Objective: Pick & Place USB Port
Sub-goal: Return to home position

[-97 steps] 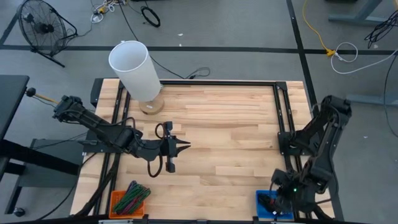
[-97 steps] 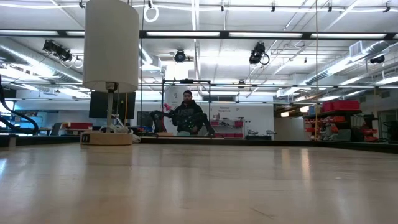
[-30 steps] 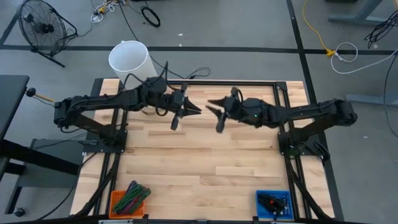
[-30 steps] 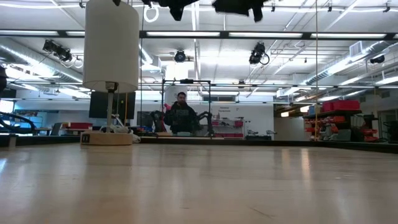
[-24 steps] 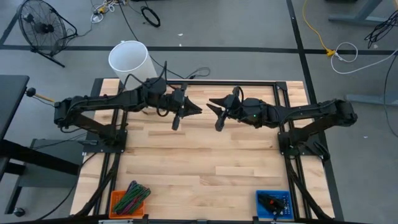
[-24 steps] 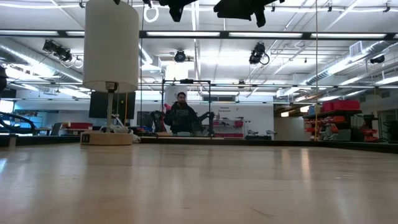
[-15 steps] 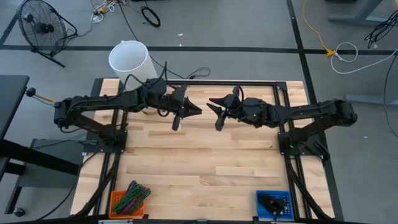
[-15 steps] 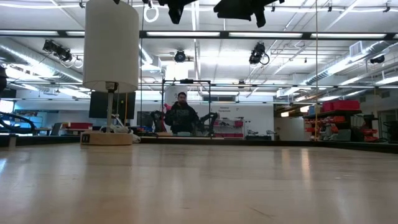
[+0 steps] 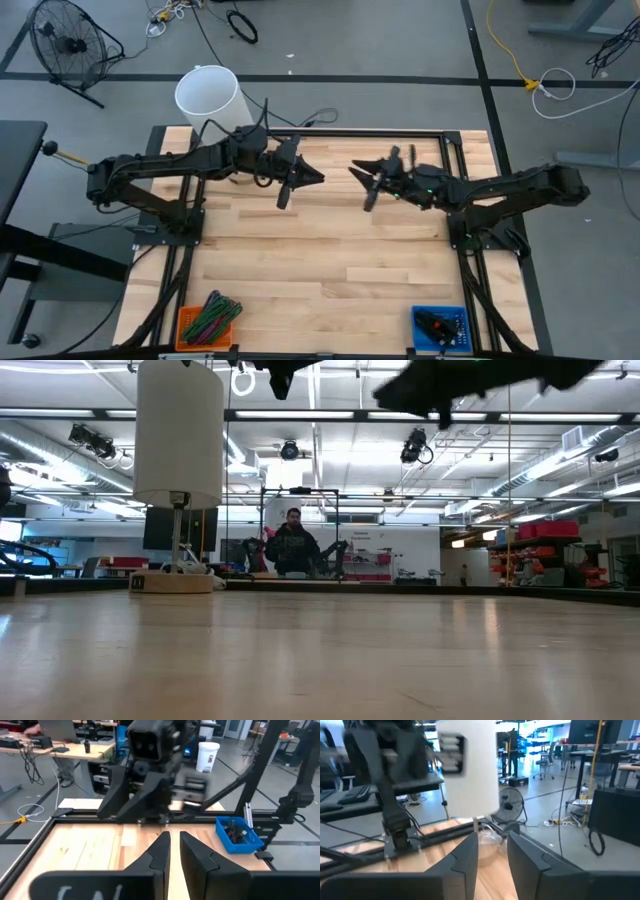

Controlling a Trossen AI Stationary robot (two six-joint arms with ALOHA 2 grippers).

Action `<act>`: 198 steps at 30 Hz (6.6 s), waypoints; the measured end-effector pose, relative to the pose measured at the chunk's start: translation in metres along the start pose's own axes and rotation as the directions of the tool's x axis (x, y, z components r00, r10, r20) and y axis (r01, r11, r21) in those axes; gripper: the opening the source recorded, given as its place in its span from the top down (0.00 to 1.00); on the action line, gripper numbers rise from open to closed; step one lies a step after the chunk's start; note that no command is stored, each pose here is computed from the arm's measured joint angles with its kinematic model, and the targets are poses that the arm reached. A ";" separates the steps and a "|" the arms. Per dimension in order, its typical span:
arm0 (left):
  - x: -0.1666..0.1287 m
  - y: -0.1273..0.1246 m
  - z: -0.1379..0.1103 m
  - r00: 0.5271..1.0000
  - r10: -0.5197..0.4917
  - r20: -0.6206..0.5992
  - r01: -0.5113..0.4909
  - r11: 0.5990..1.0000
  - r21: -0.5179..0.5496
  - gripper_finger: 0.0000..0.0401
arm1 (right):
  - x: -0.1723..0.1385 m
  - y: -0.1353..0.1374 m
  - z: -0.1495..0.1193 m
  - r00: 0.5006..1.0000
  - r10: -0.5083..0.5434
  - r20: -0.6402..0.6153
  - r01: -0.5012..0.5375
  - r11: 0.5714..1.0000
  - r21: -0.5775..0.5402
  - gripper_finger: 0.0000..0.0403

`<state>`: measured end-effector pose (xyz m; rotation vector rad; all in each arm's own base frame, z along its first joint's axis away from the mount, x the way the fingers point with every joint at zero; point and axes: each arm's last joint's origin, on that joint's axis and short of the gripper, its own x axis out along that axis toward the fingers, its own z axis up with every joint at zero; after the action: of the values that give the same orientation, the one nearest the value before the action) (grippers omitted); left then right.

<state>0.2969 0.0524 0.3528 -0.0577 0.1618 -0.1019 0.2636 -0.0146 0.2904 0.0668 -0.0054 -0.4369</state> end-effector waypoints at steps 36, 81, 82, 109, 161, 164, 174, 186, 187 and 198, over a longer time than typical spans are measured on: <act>-0.145 -0.044 -0.185 0.978 -0.018 0.209 0.003 0.998 0.069 0.89 | -0.137 -0.071 -0.118 1.000 -0.004 0.000 0.004 1.000 -0.001 0.74; -0.169 -0.060 -0.197 0.917 -0.133 0.376 0.085 0.986 0.140 0.89 | -0.158 -0.081 -0.091 0.957 -0.082 0.277 0.103 0.993 -0.062 0.74; -0.168 -0.061 -0.198 0.920 -0.138 0.366 0.093 0.986 0.138 0.89 | -0.158 -0.081 -0.091 0.957 -0.082 0.277 0.102 0.993 -0.059 0.74; -0.168 -0.056 -0.200 0.933 -0.083 0.351 0.041 0.991 0.124 0.89 | -0.147 -0.063 -0.130 0.897 0.414 -0.153 -0.415 0.909 0.027 0.74; -0.167 -0.060 -0.200 0.930 -0.130 0.344 0.090 0.987 0.130 0.89 | -0.151 -0.066 -0.111 0.935 0.354 -0.025 -0.346 0.925 0.159 0.74; -0.167 -0.060 -0.200 0.929 -0.134 0.345 0.094 0.987 0.131 0.89 | -0.151 -0.066 -0.111 0.935 0.354 -0.025 -0.346 0.925 0.158 0.74; -0.166 -0.064 -0.202 0.931 -0.161 0.326 0.155 0.987 0.046 0.89 | -0.151 -0.066 -0.111 0.935 0.354 -0.024 -0.346 0.925 0.158 0.74; -0.161 -0.065 -0.217 0.982 0.021 0.188 -0.020 1.000 -0.009 0.89 | -0.151 -0.066 -0.111 0.935 0.353 -0.021 -0.346 0.925 0.158 0.74; -0.161 -0.065 -0.217 0.982 0.022 0.187 -0.019 1.000 -0.021 0.89 | -0.151 -0.066 -0.111 0.935 0.354 -0.022 -0.346 0.925 0.158 0.74; -0.161 -0.063 -0.217 0.980 0.040 0.194 -0.014 0.991 -0.134 0.89 | -0.151 -0.066 -0.111 0.935 0.354 -0.021 -0.346 0.925 0.158 0.74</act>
<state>0.0971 -0.0040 0.1687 -0.1973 -0.0280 -0.0581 0.1011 -0.0030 0.1772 0.2235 -0.0024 -0.0747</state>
